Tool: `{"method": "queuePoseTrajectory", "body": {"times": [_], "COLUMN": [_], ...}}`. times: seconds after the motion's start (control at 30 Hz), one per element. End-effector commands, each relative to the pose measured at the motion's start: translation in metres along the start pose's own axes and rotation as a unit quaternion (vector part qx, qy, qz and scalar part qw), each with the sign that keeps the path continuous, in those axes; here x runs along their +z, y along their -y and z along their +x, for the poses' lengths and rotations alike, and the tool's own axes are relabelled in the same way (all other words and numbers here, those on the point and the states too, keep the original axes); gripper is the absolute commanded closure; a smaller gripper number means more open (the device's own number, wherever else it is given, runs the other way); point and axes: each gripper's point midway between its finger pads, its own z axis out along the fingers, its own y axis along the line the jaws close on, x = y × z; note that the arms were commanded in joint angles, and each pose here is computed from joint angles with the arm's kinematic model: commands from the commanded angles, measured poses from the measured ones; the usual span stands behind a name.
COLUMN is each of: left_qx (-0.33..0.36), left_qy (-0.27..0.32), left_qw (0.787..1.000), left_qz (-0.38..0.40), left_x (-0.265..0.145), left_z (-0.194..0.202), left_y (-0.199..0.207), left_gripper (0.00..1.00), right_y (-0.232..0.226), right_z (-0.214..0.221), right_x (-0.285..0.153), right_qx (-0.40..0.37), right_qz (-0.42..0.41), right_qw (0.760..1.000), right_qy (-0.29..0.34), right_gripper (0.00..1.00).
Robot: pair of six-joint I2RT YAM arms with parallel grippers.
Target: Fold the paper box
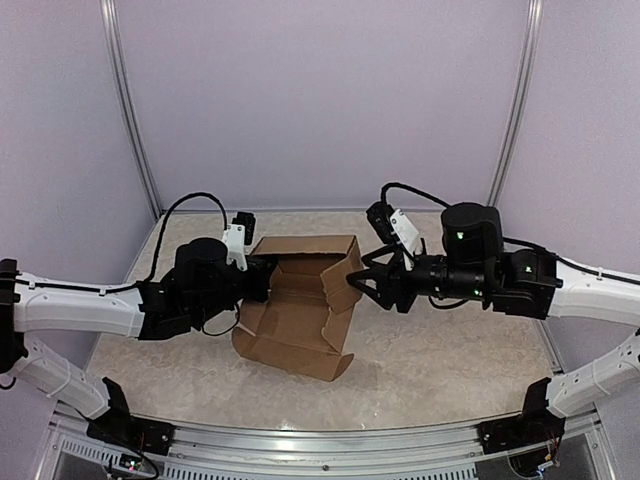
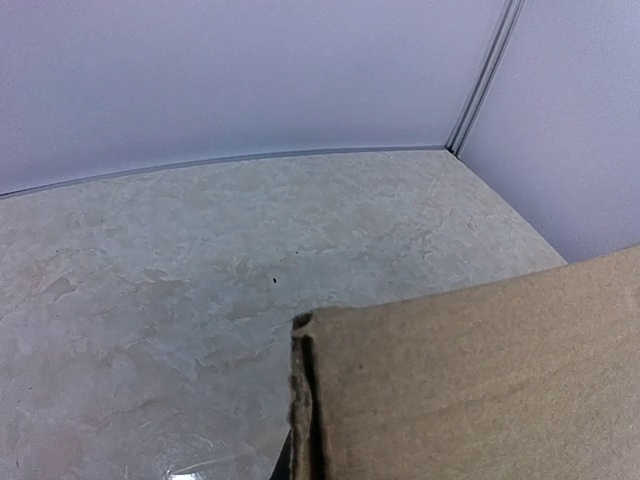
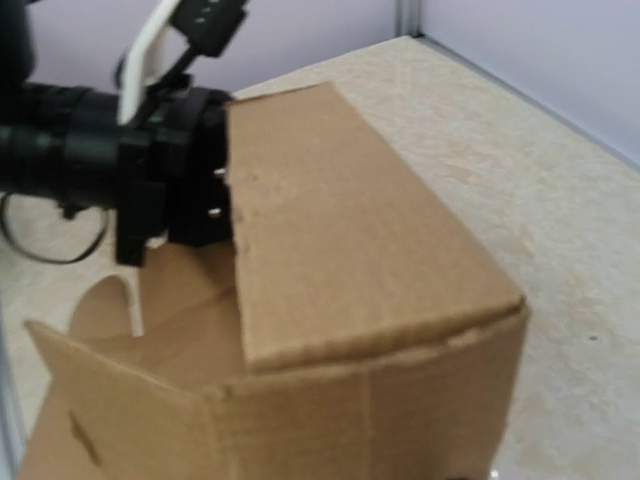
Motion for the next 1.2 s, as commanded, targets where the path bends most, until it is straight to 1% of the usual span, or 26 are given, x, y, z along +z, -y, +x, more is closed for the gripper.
{"method": "queuePoseTrajectory", "body": {"times": [0.0,0.13,0.3,0.5,0.77,1.0,1.07,1.17], "left_qx": [-0.005,-0.009,-0.01,-0.01,-0.009,-0.018,-0.021,-0.027], "left_qy": [-0.008,-0.01,-0.014,-0.021,-0.034,-0.033,-0.037,-0.04], "left_qw": [1.0,1.0,1.0,1.0,0.999,0.998,0.997,0.996], "left_qz": [-0.008,-0.009,-0.005,-0.01,-0.034,-0.051,-0.061,-0.076], "left_x": [0.002,0.002,0.003,0.004,0.005,0.004,0.006,0.009], "left_z": [-0.003,-0.003,-0.003,-0.002,-0.001,-0.002,0.001,0.004], "left_y": [0.004,0.005,0.008,0.007,0.001,-0.006,-0.008,-0.012], "left_gripper": [1.0,1.0,1.0,1.0,1.0,1.0,1.0,1.0], "right_y": [0.017,0.025,0.021,0.022,0.039,0.048,0.051,0.053], "right_z": [0.003,0.006,0.005,0.013,0.025,0.035,0.039,0.036], "right_x": [0.009,0.014,0.022,0.034,0.045,0.053,0.055,0.06], "right_qx": [0.009,0.021,0.029,0.035,0.044,0.048,0.05,0.053], "right_qz": [0.064,0.091,0.091,0.102,0.155,0.188,0.204,0.227], "right_qw": [0.998,0.996,0.995,0.994,0.987,0.981,0.978,0.972], "right_qy": [0.008,0.009,0.016,0.007,-0.009,-0.018,-0.021,-0.004], "right_gripper": [0.49,0.48,0.47,0.47,0.47,0.52,0.56,0.61]}}
